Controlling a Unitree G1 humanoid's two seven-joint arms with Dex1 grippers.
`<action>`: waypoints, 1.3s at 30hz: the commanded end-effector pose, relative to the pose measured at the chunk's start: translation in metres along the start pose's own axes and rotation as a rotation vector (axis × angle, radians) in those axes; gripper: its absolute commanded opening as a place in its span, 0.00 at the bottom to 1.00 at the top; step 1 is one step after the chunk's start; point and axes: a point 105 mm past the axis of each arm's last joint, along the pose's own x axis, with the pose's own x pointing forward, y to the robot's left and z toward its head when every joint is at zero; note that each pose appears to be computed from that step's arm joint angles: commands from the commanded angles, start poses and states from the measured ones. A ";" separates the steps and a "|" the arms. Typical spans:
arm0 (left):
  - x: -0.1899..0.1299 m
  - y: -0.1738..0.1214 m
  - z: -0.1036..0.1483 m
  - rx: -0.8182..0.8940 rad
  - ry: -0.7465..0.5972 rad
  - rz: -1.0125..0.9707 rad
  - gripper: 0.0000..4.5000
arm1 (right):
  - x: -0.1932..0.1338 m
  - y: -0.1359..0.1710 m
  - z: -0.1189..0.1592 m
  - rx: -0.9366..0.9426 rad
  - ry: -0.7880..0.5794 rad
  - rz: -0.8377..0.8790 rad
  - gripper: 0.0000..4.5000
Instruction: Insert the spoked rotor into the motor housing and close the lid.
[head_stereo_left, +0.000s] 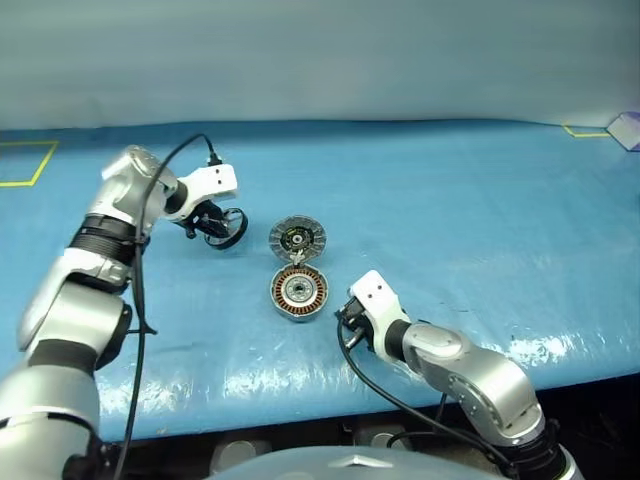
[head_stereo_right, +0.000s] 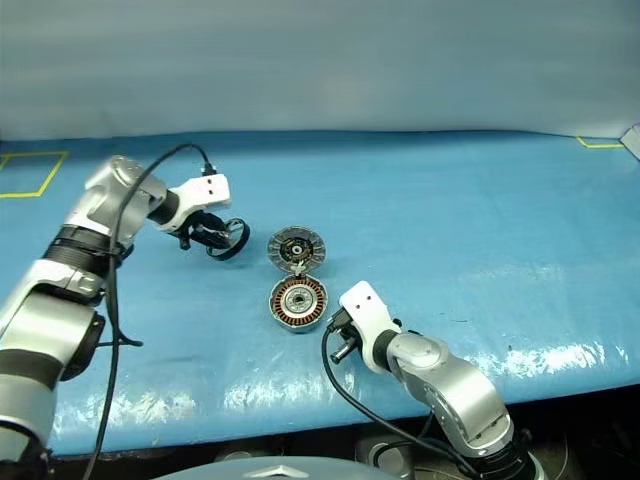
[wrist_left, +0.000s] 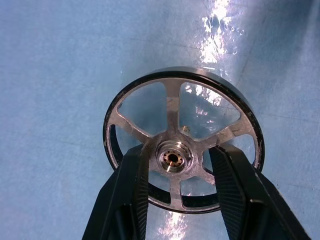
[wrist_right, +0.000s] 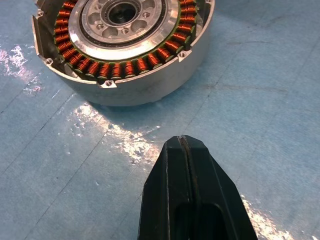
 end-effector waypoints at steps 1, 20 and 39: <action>-0.034 -0.016 -0.002 0.002 -0.073 0.033 0.35 | -0.005 0.000 0.012 -0.016 -0.072 -0.016 0.00; -0.032 -0.123 0.062 -0.175 -0.497 -0.125 0.35 | -0.016 0.005 0.012 -0.007 -0.467 0.133 0.00; 0.021 -0.119 0.095 0.058 -0.377 -0.200 0.35 | -0.002 0.006 -0.016 0.060 -0.493 0.098 0.00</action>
